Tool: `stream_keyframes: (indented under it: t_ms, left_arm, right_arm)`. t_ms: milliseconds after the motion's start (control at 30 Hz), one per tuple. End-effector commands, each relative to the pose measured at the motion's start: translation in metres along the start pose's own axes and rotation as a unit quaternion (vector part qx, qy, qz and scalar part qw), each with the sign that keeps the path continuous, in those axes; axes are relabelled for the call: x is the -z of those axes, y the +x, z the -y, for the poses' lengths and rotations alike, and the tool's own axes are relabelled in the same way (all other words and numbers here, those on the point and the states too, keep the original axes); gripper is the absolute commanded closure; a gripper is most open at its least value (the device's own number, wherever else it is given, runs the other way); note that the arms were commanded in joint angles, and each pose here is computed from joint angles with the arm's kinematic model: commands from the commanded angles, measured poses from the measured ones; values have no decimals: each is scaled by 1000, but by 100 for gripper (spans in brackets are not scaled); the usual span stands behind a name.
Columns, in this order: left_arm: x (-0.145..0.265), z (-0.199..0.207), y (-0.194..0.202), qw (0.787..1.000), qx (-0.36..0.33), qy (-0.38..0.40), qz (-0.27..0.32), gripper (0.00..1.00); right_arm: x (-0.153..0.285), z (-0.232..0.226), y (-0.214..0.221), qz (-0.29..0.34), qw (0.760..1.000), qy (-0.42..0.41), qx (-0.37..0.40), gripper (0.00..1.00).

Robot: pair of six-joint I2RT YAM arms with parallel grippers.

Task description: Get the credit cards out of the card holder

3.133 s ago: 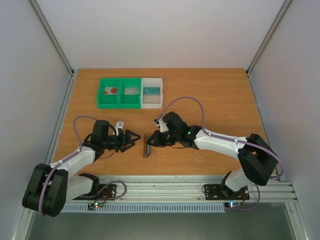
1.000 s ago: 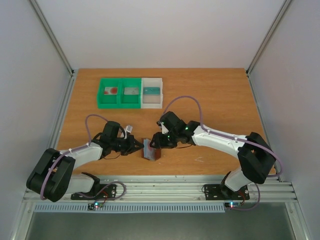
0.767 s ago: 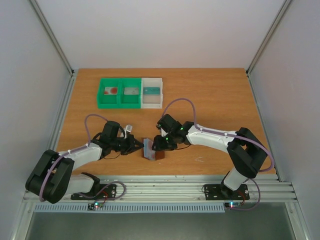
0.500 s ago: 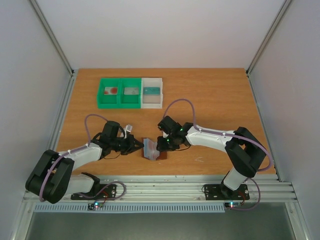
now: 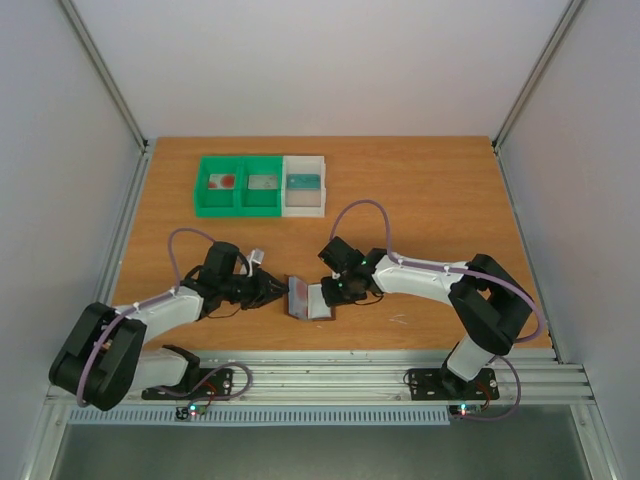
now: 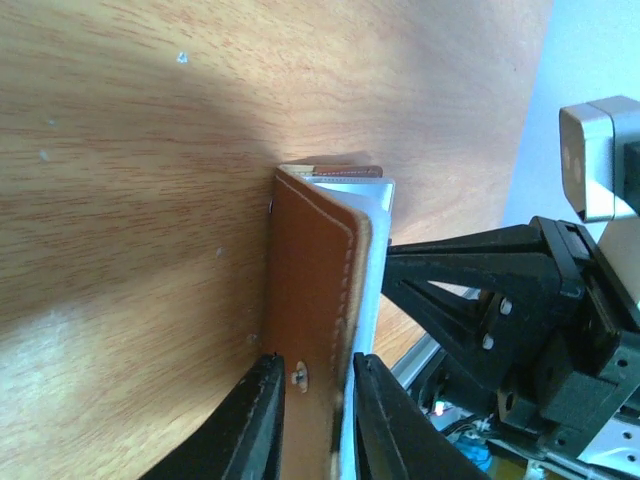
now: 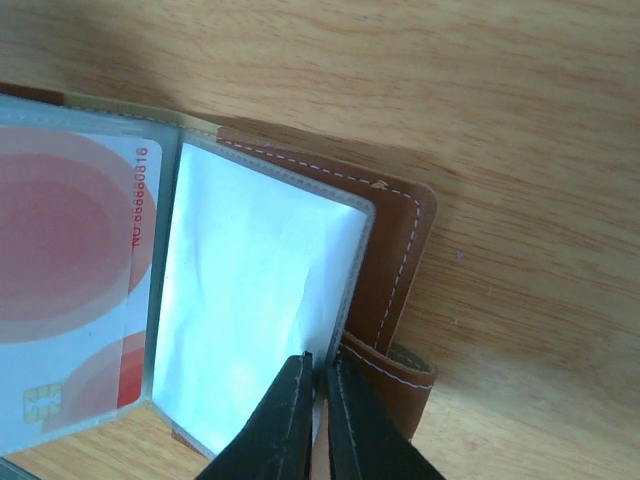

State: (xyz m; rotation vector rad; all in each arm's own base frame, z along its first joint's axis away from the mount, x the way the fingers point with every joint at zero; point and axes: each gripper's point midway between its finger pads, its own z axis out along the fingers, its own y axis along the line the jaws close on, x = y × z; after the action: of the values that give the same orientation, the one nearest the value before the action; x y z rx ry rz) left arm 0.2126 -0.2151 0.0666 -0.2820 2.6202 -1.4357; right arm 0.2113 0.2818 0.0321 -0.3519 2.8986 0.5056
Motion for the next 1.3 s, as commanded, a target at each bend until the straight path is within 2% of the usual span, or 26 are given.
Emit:
stream_keyframes:
  t_ms: [0,133,200,300,400,633,900,1033,1167,1267]
  left_arm:
    - [4,3,-2,1000,-17,-4,14,75]
    - [13,-4,-3,999,-15,-42,28,59]
    - [19,-5,-6,997,-22,-62,38,56]
    - [27,2,-7,996,-34,-68,50,61]
    - [34,23,-6,997,-49,-41,48,63]
    - [30,60,0,996,-78,4,38,69]
    - [-5,55,1,997,-81,16,11,78]
    - [-18,54,-3,995,-94,30,28,82]
    - [-29,38,-4,996,-86,13,25,85]
    - [-36,22,-3,997,-80,0,24,85]
  right_arm:
    - [1,0,-1,14,1000,1,9,96]
    - [3,-1,0,20,1000,-8,15,99]
    - [4,0,0,24,1000,-7,14,99]
    - [7,3,1,28,1000,-3,10,99]
    - [14,-3,3,23,1000,-18,10,99]
    - [43,-18,-8,60,997,-50,17,99]
    - [27,-9,0,48,998,-43,7,99]
    - [22,10,6,51,999,-7,7,99]
    - [28,15,8,48,999,8,9,89]
    - [49,-5,3,50,998,-28,12,81]
